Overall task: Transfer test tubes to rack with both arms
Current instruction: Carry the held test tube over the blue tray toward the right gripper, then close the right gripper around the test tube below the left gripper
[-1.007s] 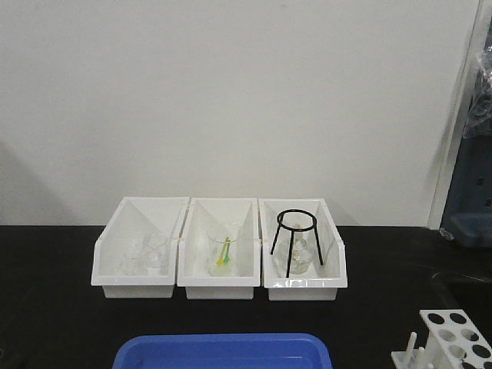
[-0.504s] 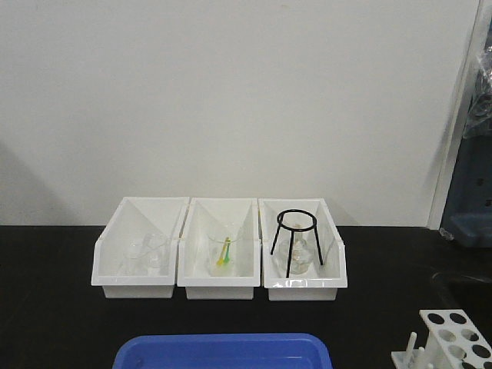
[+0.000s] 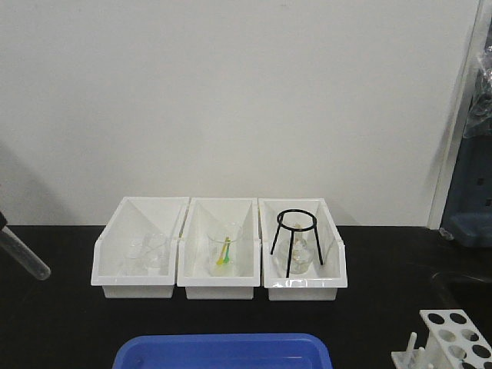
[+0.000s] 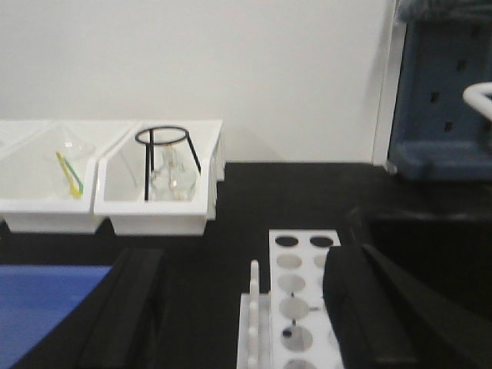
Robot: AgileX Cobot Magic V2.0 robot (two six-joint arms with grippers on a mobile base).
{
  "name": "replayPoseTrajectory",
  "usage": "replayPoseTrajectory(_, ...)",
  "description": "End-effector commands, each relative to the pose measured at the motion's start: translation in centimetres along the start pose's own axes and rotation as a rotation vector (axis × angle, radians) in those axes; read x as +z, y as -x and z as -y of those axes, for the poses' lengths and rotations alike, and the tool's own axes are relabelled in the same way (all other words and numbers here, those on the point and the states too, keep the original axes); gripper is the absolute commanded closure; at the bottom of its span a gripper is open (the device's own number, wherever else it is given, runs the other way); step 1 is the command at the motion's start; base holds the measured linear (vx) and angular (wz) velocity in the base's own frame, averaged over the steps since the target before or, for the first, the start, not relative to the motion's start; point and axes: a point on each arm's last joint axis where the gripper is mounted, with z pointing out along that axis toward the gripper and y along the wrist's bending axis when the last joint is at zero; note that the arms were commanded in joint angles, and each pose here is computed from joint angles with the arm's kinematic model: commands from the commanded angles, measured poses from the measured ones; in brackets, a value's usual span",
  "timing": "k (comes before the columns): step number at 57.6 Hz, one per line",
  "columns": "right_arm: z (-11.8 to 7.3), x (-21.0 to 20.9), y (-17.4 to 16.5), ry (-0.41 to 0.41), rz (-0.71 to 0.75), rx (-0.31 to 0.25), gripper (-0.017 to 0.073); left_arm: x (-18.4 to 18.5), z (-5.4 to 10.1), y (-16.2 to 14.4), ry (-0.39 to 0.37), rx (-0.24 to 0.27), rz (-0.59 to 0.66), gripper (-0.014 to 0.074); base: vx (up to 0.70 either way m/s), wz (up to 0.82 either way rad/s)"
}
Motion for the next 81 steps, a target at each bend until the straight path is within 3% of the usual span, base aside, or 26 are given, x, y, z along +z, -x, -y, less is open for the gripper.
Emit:
replayPoseTrajectory(1,0.0,0.7,1.3,-0.002,-0.065,-0.029,0.0062,0.7,1.6,0.9,-0.111,-0.050,0.061,0.0592,0.00,0.00)
replayPoseTrajectory(11,-0.1,3.1,3.5,0.034,-0.209,-0.183,0.0062,2.9,5.0,-2.4,-0.341,-0.138,-0.002,0.0592,0.00,0.00)
replayPoseTrajectory(19,-1.2,5.5,4.9,0.169,-0.321,-0.233,0.0062,4.9,7.1,-5.0,-0.488,-0.216,-0.050,0.0592,0.00,0.00)
replayPoseTrajectory(25,-2.2,7.6,5.9,0.287,-0.338,-0.234,0.0062,6.4,8.3,-6.8,-0.563,-0.262,-0.087,0.0592,0.00,0.00)
replayPoseTrajectory(34,-3.1,10.2,7.6,0.372,-0.290,-0.223,0.0066,7.6,9.6,-8.6,-0.626,-0.288,-0.130,0.0592,0.00,0.00)
replayPoseTrajectory(46,-8.0,12.9,8.6,0.497,-0.252,-0.337,0.0088,7.7,10.7,-9.5,-0.676,-0.259,-0.165,0.0592,0.00,0.00)
replayPoseTrajectory(48,-8.9,13.3,8.8,0.505,-0.237,-0.345,0.0088,7.7,10.8,-9.5,-0.680,-0.272,-0.166,0.0592,0.00,0.00)
replayPoseTrajectory(54,-12.3,14.5,9.0,0.582,-0.242,-0.384,0.0088,7.6,10.8,-9.3,-0.686,-0.376,-0.188,0.0592,0.00,0.00)
replayPoseTrajectory(59,-14.5,15.4,9.3,0.622,-0.235,-0.456,0.0088,7.5,11.0,-9.2,-0.710,-0.411,-0.193,0.0592,0.00,0.00)
replayPoseTrajectory(65,-16.3,16.3,9.8,0.637,-0.232,-0.479,0.0088,7.3,11.2,-9.2,-0.732,-0.468,-0.221,0.0592,0.00,0.00)
replayPoseTrajectory(81,-18.3,18.9,10.4,0.642,-0.295,-0.463,0.0088,6.7,11.7,-9.8,-0.806,-0.371,-0.274,0.0592,0.00,0.00)
